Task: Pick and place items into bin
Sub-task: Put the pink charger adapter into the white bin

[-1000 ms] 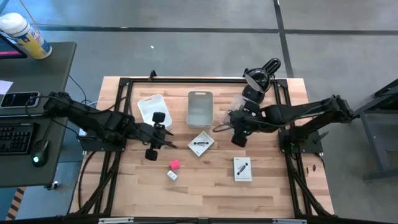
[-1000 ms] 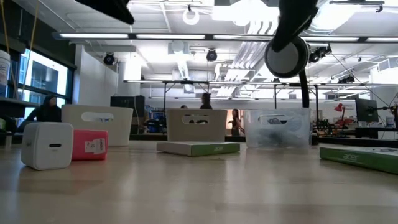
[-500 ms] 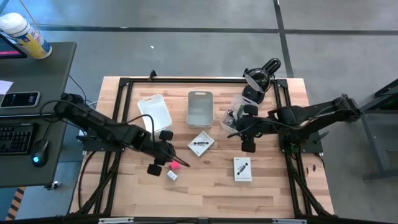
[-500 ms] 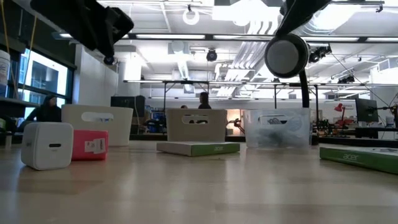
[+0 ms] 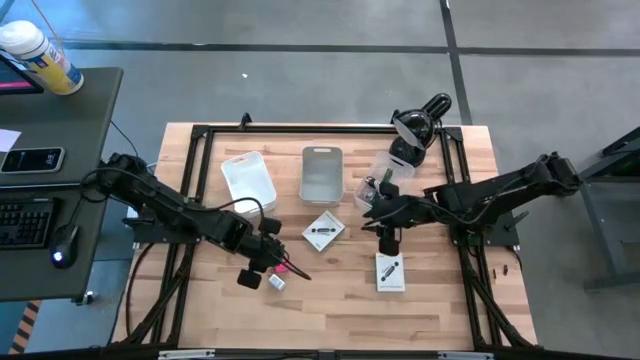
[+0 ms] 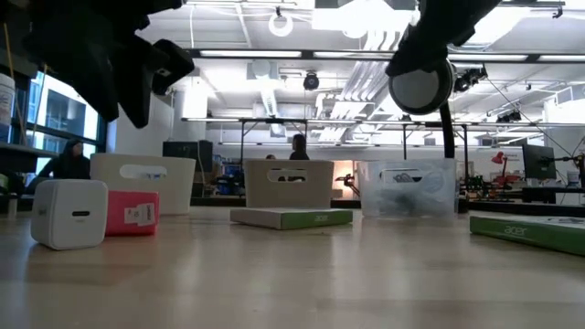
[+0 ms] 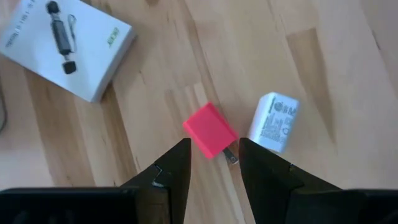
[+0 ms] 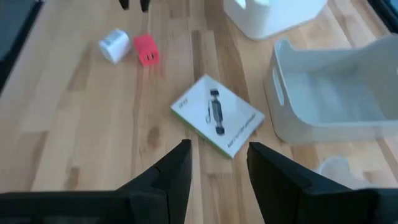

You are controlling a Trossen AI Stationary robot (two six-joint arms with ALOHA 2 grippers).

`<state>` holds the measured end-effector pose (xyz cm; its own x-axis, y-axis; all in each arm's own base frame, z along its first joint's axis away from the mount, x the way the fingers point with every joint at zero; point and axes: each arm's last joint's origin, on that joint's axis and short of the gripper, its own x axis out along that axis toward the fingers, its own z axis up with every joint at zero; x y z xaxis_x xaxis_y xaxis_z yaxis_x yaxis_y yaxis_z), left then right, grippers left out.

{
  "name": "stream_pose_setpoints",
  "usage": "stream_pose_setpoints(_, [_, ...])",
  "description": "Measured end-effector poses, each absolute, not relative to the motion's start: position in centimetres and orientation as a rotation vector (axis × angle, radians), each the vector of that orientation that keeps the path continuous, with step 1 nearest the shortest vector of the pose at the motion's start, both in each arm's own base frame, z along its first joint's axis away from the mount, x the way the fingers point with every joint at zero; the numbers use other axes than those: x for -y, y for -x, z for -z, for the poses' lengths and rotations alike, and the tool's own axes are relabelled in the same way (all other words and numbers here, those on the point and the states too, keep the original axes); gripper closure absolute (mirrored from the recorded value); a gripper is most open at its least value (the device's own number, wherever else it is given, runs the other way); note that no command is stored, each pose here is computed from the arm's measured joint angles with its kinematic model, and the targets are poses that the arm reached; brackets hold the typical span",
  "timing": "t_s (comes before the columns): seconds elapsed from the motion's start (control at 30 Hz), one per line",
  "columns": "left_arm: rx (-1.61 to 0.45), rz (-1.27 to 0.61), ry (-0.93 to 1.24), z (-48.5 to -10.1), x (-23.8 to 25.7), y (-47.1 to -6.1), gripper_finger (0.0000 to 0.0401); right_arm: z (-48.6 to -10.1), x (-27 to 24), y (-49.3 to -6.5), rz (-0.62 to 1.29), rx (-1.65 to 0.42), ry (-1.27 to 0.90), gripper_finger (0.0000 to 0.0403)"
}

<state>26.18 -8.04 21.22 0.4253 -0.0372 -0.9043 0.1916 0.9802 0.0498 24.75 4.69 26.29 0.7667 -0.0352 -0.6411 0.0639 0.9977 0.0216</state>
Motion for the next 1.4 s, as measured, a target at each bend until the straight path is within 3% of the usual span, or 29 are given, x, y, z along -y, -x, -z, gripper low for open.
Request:
stream_pose_setpoints(0.37, [-1.189,0.246,-0.206,-19.3,8.5,-26.9,0.0279,-24.8,-4.4,-24.2,0.073,-0.758,-0.037,0.0261])
stream_pose_setpoints(1.2, [-1.214,0.044,0.031,-16.8,8.0,-28.8,0.0279,-24.8,-4.2,-24.3,0.076,-0.765,-0.103,0.0263])
stream_pose_setpoints(1.4, [-1.217,0.035,0.042,-16.8,8.0,-28.8,0.0244,-24.8,-4.2,-24.3,0.076,-0.766,-0.102,0.0263])
